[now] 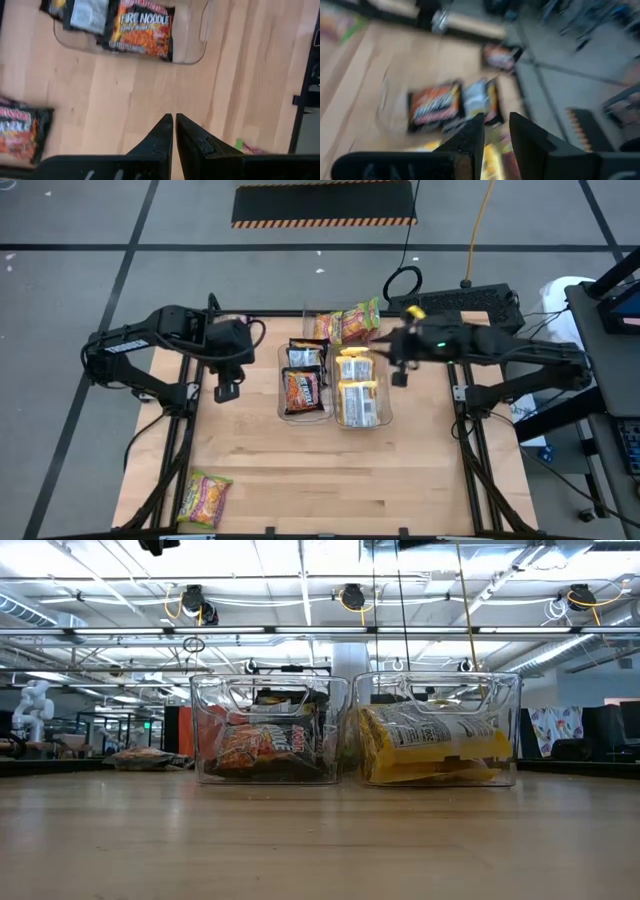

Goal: Sort Maruchan noodles
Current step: Put the green noodle pack into the top transparent bin

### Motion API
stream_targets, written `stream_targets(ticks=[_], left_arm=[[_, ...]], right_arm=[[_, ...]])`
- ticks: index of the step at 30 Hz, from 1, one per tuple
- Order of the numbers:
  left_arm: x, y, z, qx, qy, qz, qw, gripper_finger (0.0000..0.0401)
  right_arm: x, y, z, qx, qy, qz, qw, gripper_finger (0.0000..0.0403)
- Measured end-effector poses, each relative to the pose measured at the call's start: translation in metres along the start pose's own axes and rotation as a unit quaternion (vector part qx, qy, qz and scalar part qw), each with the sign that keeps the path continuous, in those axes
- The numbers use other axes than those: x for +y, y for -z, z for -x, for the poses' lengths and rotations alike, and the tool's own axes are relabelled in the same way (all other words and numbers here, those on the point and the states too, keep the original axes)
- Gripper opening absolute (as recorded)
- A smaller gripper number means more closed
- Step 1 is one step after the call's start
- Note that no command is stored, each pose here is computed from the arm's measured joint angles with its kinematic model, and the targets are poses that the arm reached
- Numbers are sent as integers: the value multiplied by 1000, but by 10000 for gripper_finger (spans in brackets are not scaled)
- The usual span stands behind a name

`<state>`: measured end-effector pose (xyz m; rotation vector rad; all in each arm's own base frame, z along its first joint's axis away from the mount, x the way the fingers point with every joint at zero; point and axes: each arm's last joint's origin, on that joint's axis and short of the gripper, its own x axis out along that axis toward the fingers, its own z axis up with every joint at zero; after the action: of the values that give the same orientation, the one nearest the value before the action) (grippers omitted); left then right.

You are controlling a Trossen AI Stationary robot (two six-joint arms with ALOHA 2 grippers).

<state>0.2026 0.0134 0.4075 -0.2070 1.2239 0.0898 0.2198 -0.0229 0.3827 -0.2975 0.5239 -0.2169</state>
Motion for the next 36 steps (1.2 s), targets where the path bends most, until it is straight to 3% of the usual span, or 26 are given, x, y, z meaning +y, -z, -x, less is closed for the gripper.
stream_targets(ticks=[5, 14, 20, 27, 36], left_arm=[[0, 1, -7, 16, 5, 30, 999, 26], [-24, 18, -48, 125, 66, 44, 989, 26], [-44, 40, -79, 220, 94, 41, 970, 26], [-66, 65, -106, 314, 138, 84, 936, 26], [-110, 60, -127, 226, 217, 118, 942, 26]], right_arm=[[-9, -5, 31, -61, 29, -19, 998, 86], [-12, -3, 46, -76, 32, -19, 996, 86], [-12, -3, 46, -73, 34, 9, 997, 86], [-12, -3, 45, -72, 36, 37, 996, 86], [-12, -3, 45, -72, 36, 41, 996, 86]])
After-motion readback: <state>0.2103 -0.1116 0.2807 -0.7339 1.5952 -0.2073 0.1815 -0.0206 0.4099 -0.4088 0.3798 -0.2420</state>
